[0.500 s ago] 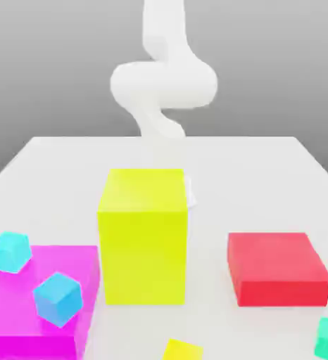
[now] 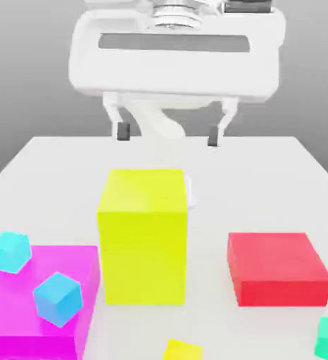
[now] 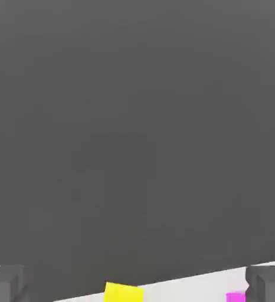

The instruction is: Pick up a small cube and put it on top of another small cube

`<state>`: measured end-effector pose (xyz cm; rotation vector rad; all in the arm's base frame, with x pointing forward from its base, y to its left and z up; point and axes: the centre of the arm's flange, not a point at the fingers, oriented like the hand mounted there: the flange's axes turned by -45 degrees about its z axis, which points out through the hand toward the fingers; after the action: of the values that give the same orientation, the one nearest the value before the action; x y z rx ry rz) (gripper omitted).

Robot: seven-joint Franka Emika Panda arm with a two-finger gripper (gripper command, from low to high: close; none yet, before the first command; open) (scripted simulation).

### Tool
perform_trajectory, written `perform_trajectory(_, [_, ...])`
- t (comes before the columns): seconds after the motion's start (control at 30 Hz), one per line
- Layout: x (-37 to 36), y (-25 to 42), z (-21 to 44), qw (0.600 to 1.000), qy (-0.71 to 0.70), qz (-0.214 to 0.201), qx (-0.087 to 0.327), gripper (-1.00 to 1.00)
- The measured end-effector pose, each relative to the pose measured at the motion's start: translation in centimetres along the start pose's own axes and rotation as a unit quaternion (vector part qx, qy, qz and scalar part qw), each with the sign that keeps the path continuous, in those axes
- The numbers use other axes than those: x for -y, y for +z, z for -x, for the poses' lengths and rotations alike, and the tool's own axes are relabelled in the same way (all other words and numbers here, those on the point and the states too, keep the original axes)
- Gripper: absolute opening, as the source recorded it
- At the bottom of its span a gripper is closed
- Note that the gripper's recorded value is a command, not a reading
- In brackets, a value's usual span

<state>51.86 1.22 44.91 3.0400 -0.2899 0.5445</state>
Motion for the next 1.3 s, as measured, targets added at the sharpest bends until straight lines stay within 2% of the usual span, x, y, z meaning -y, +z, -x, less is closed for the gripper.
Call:
perform_trajectory(0.43, [1.6, 22.0, 7.1, 0.985, 0.056, 0.008, 0.163, 0.0])
perform_trajectory(0.57, [1.8, 27.6, 9.4, 0.982, 0.062, 0.008, 0.176, 0.0])
perform_trajectory(0.6, [1.8, 28.9, 9.9, 0.982, 0.062, 0.008, 0.176, -1.0])
perform_trajectory(0.83, [1.8, 29.2, 10.1, 0.982, 0.062, 0.008, 0.176, -1.0])
perform_trajectory(1.0, [2.0, 24.2, 7.6, 0.984, 0.054, 0.005, 0.17, -1.0])
perform_trajectory(1.17, [-8.4, 19.7, 4.7, 0.97, 0.181, 0.043, 0.157, -1.0])
perform_trajectory(1.3, [-19.2, 15.1, 5.9, 0.929, 0.33, 0.076, 0.152, -1.0])
